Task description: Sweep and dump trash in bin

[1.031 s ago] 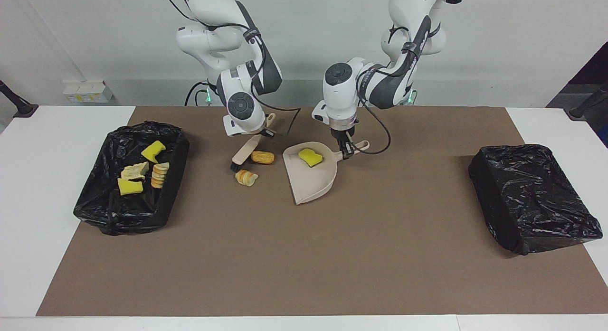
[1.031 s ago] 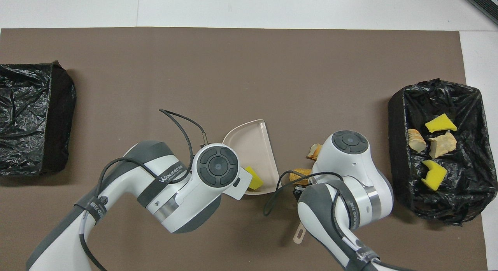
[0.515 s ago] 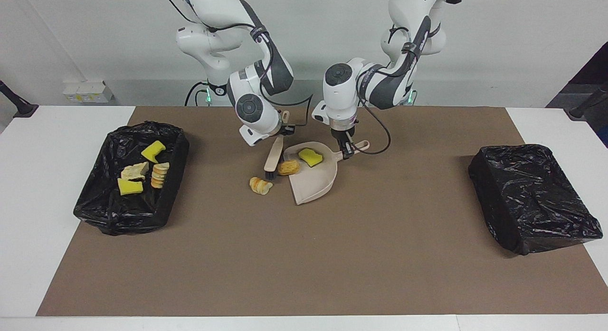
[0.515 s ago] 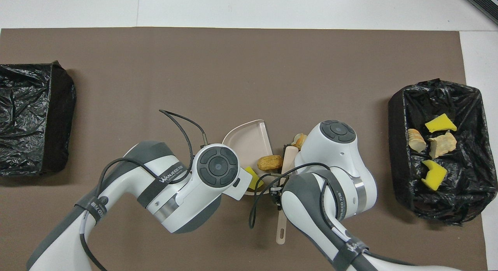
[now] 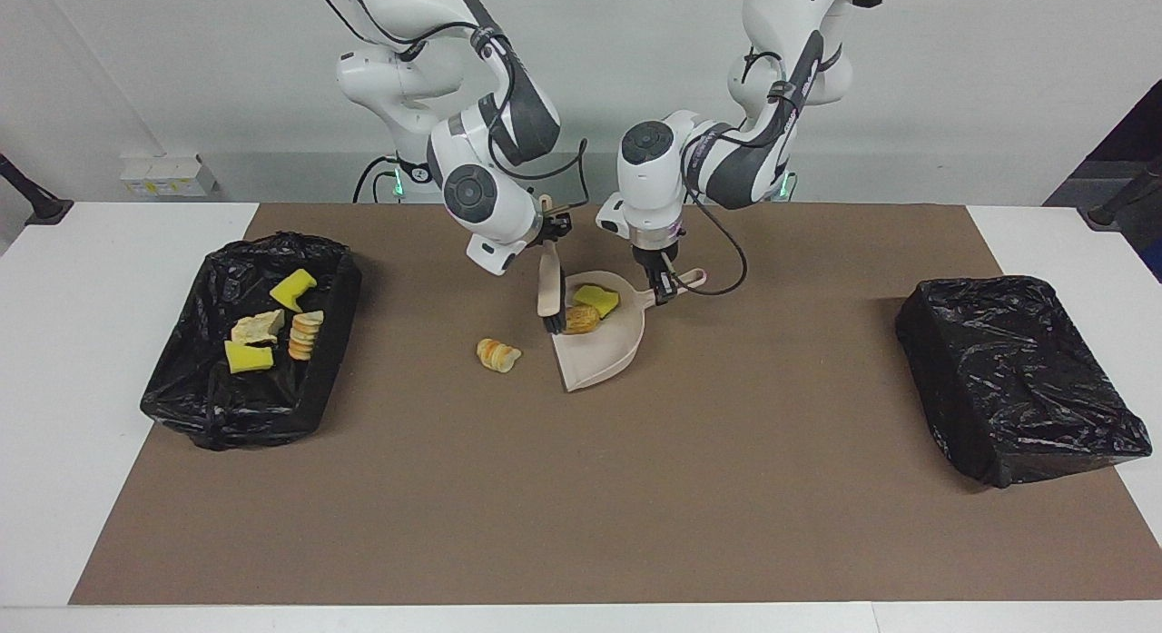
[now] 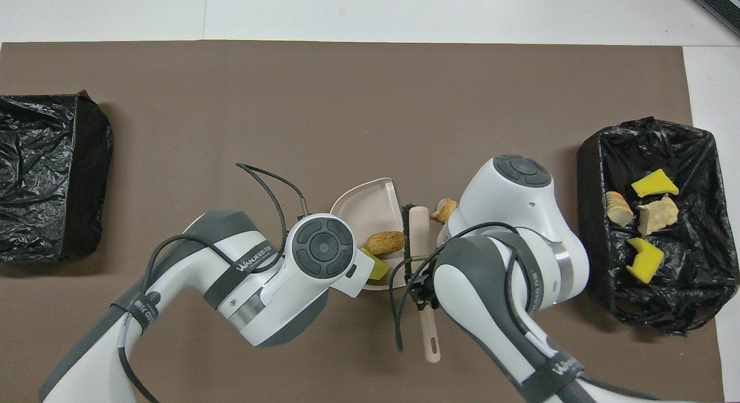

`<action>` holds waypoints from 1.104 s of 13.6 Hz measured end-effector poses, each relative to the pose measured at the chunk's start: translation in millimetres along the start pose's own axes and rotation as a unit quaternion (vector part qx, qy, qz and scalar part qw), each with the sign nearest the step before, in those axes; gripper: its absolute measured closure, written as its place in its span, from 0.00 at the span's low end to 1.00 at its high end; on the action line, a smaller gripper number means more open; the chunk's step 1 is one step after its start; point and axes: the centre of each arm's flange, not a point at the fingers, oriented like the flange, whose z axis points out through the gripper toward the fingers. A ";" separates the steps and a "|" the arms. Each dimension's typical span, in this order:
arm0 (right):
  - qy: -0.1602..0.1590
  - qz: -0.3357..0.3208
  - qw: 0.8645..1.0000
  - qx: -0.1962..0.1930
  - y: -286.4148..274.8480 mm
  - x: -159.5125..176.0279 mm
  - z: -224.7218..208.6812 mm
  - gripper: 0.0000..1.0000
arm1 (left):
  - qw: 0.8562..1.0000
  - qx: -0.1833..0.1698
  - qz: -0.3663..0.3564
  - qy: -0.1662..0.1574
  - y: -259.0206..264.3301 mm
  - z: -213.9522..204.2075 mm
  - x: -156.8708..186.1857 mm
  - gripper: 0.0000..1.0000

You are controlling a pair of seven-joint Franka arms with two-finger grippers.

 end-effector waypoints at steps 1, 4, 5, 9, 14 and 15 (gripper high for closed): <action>0.007 0.003 1.000 -0.019 16.0 2.6 -9.8 0.75 | 1.000 0.000 -0.001 0.000 -0.9 0.2 -0.7 0.68; 0.022 0.016 0.995 -0.092 56.3 10.0 -21.4 0.75 | 1.000 -0.001 -0.005 -0.001 -4.5 1.3 -3.7 0.68; 0.023 0.022 0.993 -0.118 74.8 12.7 -25.3 0.75 | 1.000 -0.001 -0.006 -0.001 -5.1 1.4 -4.2 0.68; -0.002 0.014 0.981 -0.195 122.5 42.5 -17.5 0.75 | 1.000 -0.001 -0.007 -0.001 -6.0 1.8 -5.1 0.68; -0.026 -0.028 0.983 -0.181 73.5 76.2 14.5 0.75 | 1.000 -0.002 -0.008 -0.002 -6.1 1.9 -5.2 0.68; -0.029 -0.039 0.984 -0.172 55.5 74.5 20.3 0.75 | 1.000 -0.002 -0.008 -0.002 -6.1 1.9 -5.2 0.68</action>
